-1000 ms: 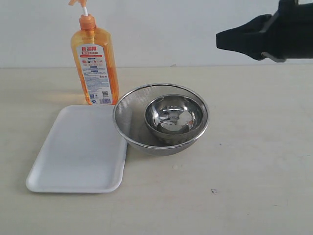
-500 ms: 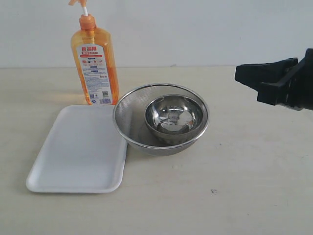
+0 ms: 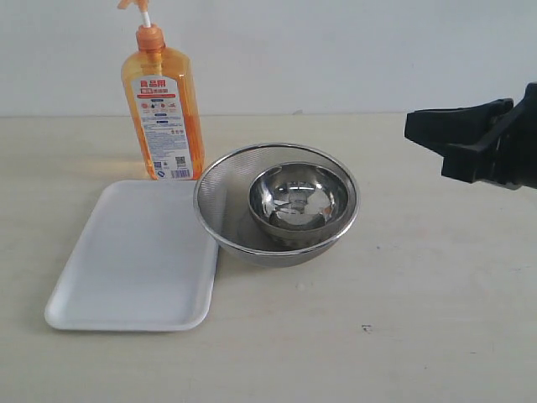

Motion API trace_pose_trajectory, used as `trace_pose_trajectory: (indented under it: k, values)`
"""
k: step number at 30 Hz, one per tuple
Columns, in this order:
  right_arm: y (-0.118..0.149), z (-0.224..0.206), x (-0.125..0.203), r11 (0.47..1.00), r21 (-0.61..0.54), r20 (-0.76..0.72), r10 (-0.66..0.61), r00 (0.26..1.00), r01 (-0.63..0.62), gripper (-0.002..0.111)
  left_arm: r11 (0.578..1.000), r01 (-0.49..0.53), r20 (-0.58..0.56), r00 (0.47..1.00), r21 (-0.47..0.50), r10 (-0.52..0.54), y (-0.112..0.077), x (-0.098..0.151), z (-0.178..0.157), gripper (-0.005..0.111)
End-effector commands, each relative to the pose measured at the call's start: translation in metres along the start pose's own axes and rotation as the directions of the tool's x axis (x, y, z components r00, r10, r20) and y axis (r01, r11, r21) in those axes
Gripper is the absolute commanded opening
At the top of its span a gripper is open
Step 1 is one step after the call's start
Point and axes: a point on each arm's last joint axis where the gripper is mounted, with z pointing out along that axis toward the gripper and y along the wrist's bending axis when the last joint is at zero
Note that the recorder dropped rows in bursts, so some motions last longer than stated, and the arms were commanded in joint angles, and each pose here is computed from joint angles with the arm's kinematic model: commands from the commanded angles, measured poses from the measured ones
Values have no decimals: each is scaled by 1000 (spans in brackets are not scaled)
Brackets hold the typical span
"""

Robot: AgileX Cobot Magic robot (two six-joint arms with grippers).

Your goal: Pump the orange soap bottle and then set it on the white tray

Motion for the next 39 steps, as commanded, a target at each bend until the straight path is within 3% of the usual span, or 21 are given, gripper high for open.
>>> trace_pose_trajectory:
  k: [1, 3, 6, 9, 13, 18, 20, 21, 22, 24, 26, 31, 34, 35, 36, 37, 39]
  values:
    - [1, -1, 2, 1000, -2, -14, -26, 1000, 26, 0, 899, 430, 243, 867, 81, -436, 3, -22, -3, 5]
    - [1, -1, 2, 1000, -2, -16, -28, 999, 28, 0, 930, 356, 259, 894, 89, -366, -1, -31, -5, 5]
    - [1, -1, 2, 1000, -2, -16, -28, 999, 28, 0, 952, 293, 174, 936, 92, -305, -10, -39, -8, 5]
    - [1, -1, 2, 1000, -2, -16, -28, 999, 28, 0, 973, 207, 237, 945, 101, -226, -15, -55, -13, 5]
    - [1, -1, 2, 1000, -2, -16, -28, 999, 28, 0, 974, 203, 239, 945, 105, -222, -22, -77, -11, 5]
    - [2, -1, 4, 999, -12, -33, -49, 998, 49, 0, 989, 140, 180, 973, 51, -147, -31, -112, 16, 5]
    - [2, -1, 5, 999, -16, -43, -45, 998, 44, 0, 1000, 3, 117, 993, 20, -5, -40, -137, 40, 5]
    - [2, -1, 5, 999, -18, -47, -31, 998, 30, 0, 992, -123, 82, 989, -1, 123, -43, -149, 59, 5]
    - [2, -1, 5, 999, -18, -47, -28, 999, 28, 0, 984, -177, 72, 982, -8, 177, -44, -155, 67, 5]
    - [2, -1, 6, 999, -20, -52, -32, 998, 31, 0, 988, -151, 55, 987, -20, 152, -46, -166, 94, 5]
    - [2, -1, 6, 999, -19, -54, -34, 998, 33, 0, 977, -209, 29, 977, -29, 210, -44, -163, 106, 5]
    - [0, -1, 7, 999, 4, -63, -33, 997, 33, 0, 979, -186, 52, 980, -79, 191, -35, -154, 140, 5]
    - [0, -1, 6, 1000, 0, -57, -20, 998, 20, 0, 946, -317, -82, 947, -71, 311, -26, -127, 191, 5]
    - [0, -1, 6, 1000, 2, -58, -20, 998, 20, 0, 911, -411, -156, 903, -30, 401, -23, -113, 215, 5]
    - [0, -1, 7, 1000, 1, -59, -22, 998, 22, 0, 905, -425, -178, 893, -22, 415, -21, -107, 226, 5]
    - [0, -1, 7, 1000, 4, -63, -27, 998, 28, 0, 929, -367, -172, 919, -51, 354, -14, -103, 245, 5]
    - [0, -1, 7, 1000, 6, -64, -27, 998, 28, 0, 934, -348, -135, 932, -77, 336, 0, -103, 266, 5]
